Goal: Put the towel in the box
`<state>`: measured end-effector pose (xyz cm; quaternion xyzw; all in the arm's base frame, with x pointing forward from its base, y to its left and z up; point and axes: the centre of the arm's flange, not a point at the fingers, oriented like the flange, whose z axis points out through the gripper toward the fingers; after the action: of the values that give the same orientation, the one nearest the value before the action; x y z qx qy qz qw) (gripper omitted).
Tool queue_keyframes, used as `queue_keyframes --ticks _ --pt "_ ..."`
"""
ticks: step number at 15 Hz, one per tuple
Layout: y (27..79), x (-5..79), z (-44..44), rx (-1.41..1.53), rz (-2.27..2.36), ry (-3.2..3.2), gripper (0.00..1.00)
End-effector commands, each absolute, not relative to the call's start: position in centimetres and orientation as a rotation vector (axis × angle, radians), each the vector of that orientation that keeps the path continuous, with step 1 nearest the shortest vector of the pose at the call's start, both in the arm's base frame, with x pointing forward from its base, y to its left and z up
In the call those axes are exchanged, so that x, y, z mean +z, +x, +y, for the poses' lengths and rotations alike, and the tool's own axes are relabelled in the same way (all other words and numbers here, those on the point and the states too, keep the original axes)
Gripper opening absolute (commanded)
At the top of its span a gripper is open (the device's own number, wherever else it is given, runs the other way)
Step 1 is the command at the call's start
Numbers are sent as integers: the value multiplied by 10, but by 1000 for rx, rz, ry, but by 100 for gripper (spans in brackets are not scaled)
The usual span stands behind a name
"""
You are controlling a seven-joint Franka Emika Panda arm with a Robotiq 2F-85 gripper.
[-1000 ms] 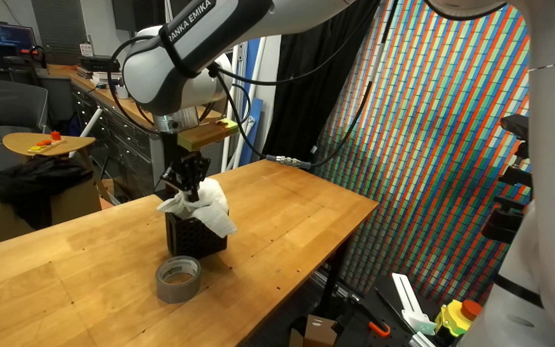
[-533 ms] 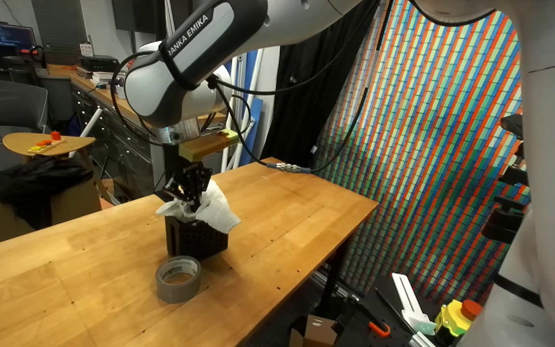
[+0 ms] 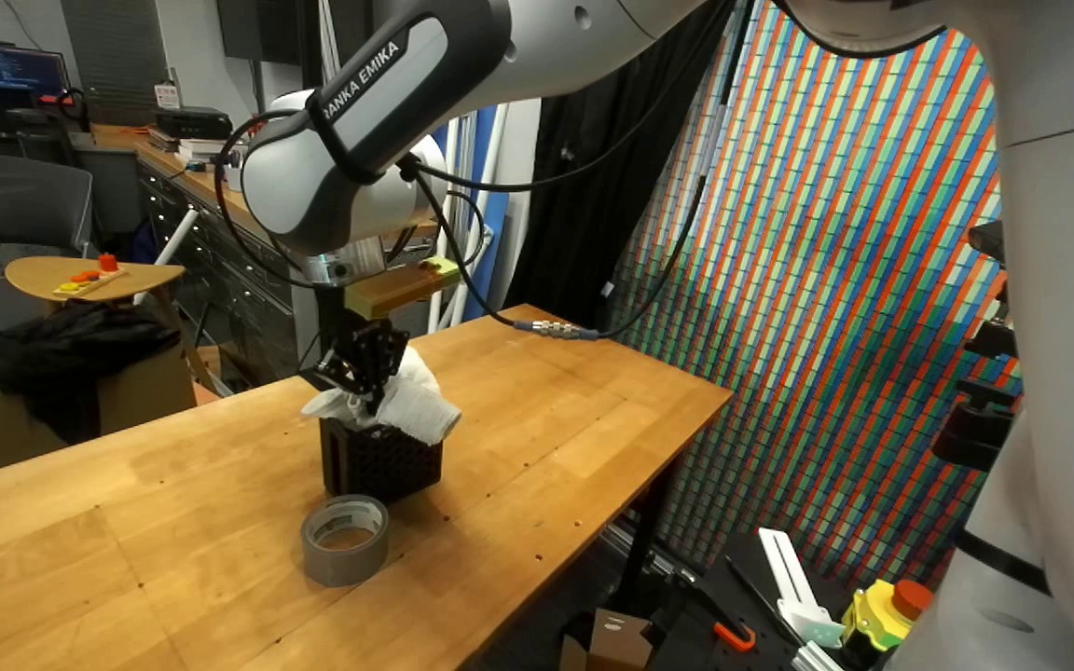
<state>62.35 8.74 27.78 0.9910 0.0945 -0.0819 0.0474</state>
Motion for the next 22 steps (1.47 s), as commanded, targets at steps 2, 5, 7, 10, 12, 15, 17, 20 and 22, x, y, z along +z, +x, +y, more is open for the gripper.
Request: queue_keyframes --ticks 2,5,7,10,12,15,17,20,22 --pt "634 271 87 -226 320 3052 1" --pt "634 262 87 -244 354 3053 1" --pt "632 254 87 -265 376 3059 1" --pt "631 243 90 -295 411 3082 1" --pt "633 238 92 -308 434 3097 1" --pt "634 238 92 -316 454 3102 1" --pt "632 246 88 -309 443 3094 1" --pt "628 265 79 -287 410 3070 1" --pt "626 288 71 -259 388 3036 1"
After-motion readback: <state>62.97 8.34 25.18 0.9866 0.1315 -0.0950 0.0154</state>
